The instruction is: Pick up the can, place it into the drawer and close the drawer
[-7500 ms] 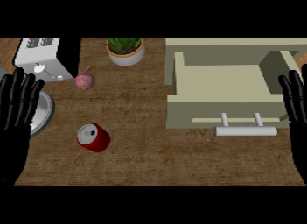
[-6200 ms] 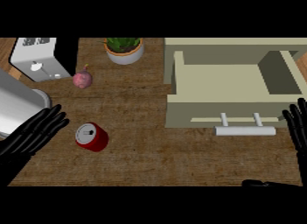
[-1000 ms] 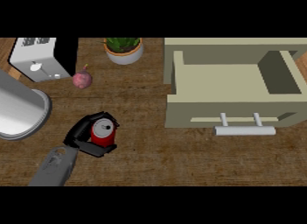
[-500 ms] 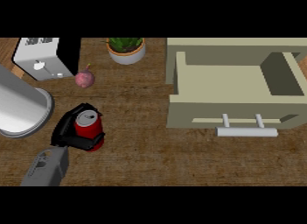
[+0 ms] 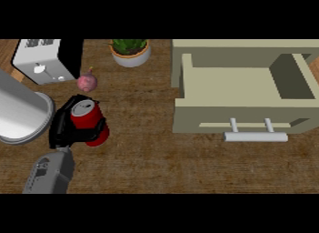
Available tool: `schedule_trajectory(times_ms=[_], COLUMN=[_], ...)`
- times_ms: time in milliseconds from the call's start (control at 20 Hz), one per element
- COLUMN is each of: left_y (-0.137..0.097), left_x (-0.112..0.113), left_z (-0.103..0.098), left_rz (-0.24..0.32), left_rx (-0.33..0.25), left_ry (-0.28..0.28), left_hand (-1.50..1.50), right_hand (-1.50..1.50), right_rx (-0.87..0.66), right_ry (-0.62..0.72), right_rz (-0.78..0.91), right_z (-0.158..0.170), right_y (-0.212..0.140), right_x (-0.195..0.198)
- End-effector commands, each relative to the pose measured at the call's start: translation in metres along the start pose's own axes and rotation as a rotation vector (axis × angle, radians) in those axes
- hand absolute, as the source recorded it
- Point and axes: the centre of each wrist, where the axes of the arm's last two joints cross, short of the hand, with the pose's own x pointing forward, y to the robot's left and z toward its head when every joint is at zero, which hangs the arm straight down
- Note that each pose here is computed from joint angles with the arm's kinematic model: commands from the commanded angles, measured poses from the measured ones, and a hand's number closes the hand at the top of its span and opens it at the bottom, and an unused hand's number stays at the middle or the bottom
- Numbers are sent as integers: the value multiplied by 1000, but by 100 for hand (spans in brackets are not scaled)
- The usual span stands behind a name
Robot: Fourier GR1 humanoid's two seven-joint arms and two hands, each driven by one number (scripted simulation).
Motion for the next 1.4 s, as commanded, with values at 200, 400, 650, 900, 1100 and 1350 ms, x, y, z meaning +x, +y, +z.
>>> schedule_trajectory(times_ms=[200,400,650,900,1100,1350], left_y=[-56,-96,-133,-165,-205,-237], left_x=[68,119,148,162,213,243], left_z=[-21,-35,-43,-57,-67,-66], left_rz=[-47,-45,-47,-67,-97,-89], left_rx=[-66,-121,-131,-170,-187,-203], left_ry=[-88,-98,-95,-118,-151,-175], left_hand=[150,150,150,150,150,150], right_hand=[-150,-150,-150,-150,-150,-150], right_rx=[12,-18,-16,-19,-6,3], right_ry=[-2,-25,-11,-21,-21,-14], right_rz=[-10,6,-7,15,8,6], right_z=[15,-7,6,-1,-8,5], right_y=[6,-2,-1,-7,-9,-3], right_x=[3,20,-4,-3,5,-1])
